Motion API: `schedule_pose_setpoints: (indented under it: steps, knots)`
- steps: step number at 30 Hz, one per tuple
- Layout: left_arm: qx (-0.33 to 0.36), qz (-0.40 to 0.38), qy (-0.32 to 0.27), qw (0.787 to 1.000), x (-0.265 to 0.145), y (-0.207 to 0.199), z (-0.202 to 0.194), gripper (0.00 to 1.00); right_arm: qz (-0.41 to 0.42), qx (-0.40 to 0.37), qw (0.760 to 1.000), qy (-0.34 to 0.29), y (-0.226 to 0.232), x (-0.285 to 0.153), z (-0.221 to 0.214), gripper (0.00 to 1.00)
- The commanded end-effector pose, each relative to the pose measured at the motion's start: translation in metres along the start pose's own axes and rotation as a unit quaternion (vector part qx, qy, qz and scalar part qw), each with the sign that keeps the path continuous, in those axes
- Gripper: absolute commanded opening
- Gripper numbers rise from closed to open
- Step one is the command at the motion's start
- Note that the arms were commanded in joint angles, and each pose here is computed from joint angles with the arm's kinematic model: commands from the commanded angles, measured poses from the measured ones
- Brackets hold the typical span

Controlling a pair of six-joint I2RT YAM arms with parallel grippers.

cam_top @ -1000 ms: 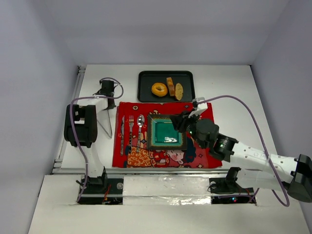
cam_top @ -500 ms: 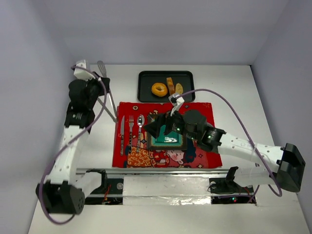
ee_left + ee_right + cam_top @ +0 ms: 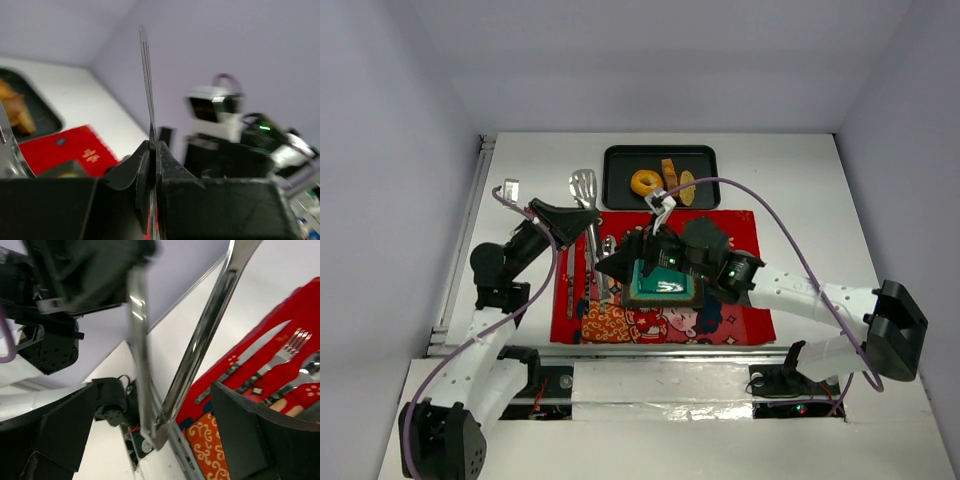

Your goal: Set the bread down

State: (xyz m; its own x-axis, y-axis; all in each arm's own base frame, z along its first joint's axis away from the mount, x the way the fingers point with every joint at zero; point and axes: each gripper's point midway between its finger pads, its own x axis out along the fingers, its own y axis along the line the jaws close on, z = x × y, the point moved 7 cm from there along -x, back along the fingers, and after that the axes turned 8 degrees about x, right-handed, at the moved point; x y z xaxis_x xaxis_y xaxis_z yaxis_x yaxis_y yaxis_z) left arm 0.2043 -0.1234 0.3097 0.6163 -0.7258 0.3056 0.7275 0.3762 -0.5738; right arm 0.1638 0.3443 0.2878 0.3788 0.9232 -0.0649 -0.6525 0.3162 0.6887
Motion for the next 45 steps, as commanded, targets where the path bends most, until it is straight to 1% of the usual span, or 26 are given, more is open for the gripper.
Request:
schedule_pose_setpoints:
  steps: [1,4,7,10,13,16,17,19,20,21,23,24,26,27,28,29,30,32,33,34,36,37,39,40,43,45]
  knots:
    - [0.062,-0.141,-0.049,0.987,-0.008,-0.06,0.02,0.0,0.074,0.007,0.997,0.01,0.023,0.007,0.007,1.0]
    - [0.051,-0.175,-0.052,0.982,-0.009,-0.068,0.015,0.0,0.1,0.02,0.994,0.035,0.025,0.01,-0.002,1.0]
    - [0.037,-0.21,-0.055,0.975,-0.011,-0.077,0.009,0.0,0.13,0.03,0.99,0.04,0.029,0.012,-0.005,1.0]
    - [0.029,-0.23,-0.057,0.971,-0.01,-0.083,0.006,0.0,0.158,0.048,0.986,0.028,0.031,0.01,-0.008,0.99]
    - [0.029,-0.241,-0.061,0.968,-0.01,-0.087,0.007,0.0,0.18,0.057,0.981,0.03,0.033,0.008,-0.011,0.96]
    - [0.024,-0.255,-0.061,0.965,-0.011,-0.092,0.007,0.0,0.211,0.067,0.974,0.038,0.035,0.006,-0.017,0.88]
    - [0.023,-0.258,-0.062,0.964,-0.012,-0.094,0.008,0.0,0.223,0.072,0.972,0.035,0.037,0.005,-0.016,0.83]
    - [0.025,-0.262,-0.064,0.963,-0.013,-0.096,0.009,0.0,0.225,0.079,0.97,0.038,0.034,0.002,-0.022,0.79]
    - [0.027,-0.263,-0.065,0.962,-0.013,-0.097,0.01,0.0,0.233,0.083,0.968,0.034,0.036,0.0,-0.021,0.71]
    - [0.031,-0.262,-0.066,0.962,-0.013,-0.097,0.01,0.0,0.234,0.084,0.968,0.034,0.035,-0.001,-0.022,0.68]
    - [0.031,-0.253,-0.062,0.965,-0.012,-0.095,0.01,0.01,0.225,0.088,0.97,0.031,0.032,-0.003,-0.024,0.65]
    - [0.032,-0.25,-0.061,0.966,-0.011,-0.094,0.01,0.16,0.223,0.089,0.97,0.027,0.032,-0.004,-0.023,0.62]
    - [0.032,-0.236,-0.054,0.97,-0.01,-0.09,0.007,0.36,0.201,0.09,0.975,0.018,0.029,-0.006,-0.022,0.58]
    - [0.036,-0.234,-0.052,0.97,-0.01,-0.09,0.007,0.5,0.192,0.089,0.977,0.014,0.028,-0.007,-0.021,0.57]
    - [0.037,-0.221,-0.044,0.974,-0.008,-0.086,0.005,0.56,0.184,0.087,0.979,-0.001,0.03,-0.01,-0.015,0.57]
    - [0.041,-0.216,-0.042,0.975,-0.008,-0.086,0.006,0.61,0.161,0.085,0.983,0.003,0.025,-0.009,-0.017,0.55]
    - [0.048,-0.213,-0.042,0.975,-0.008,-0.087,0.007,0.69,0.148,0.082,0.985,0.002,0.024,-0.01,-0.015,0.54]
    - [0.058,-0.186,-0.029,0.98,-0.004,-0.082,0.007,0.76,0.112,0.078,0.991,-0.007,0.017,-0.012,-0.01,0.52]
    - [0.068,-0.182,-0.03,0.981,-0.005,-0.084,0.009,0.82,0.109,0.075,0.991,-0.008,0.019,-0.013,-0.007,0.51]
    - [0.074,-0.173,-0.027,0.982,-0.004,-0.083,0.01,0.85,0.093,0.074,0.993,-0.017,0.014,-0.012,-0.002,0.5]
    - [0.091,-0.128,-0.012,0.987,-0.001,-0.076,0.011,0.92,0.066,0.072,0.995,-0.021,0.011,-0.015,0.005,0.49]
    - [0.08,-0.089,0.015,0.993,0.0,-0.066,0.005,0.94,0.053,0.071,0.996,-0.03,0.006,-0.016,0.013,0.48]
    - [0.112,-0.063,0.02,0.992,0.0,-0.062,0.008,0.97,0.038,0.067,0.997,-0.03,0.003,-0.019,0.019,0.48]
    - [0.103,-0.035,0.043,0.993,-0.002,-0.054,0.002,0.97,0.036,0.064,0.997,-0.039,0.002,-0.021,0.029,0.48]
    - [0.122,-0.003,0.059,0.991,-0.003,-0.045,-0.001,0.99,0.026,0.058,0.997,-0.045,0.002,-0.023,0.044,0.48]
    - [0.121,0.029,0.077,0.989,-0.005,-0.036,-0.006,0.99,-0.007,0.053,0.998,-0.042,-0.011,-0.024,0.053,0.48]
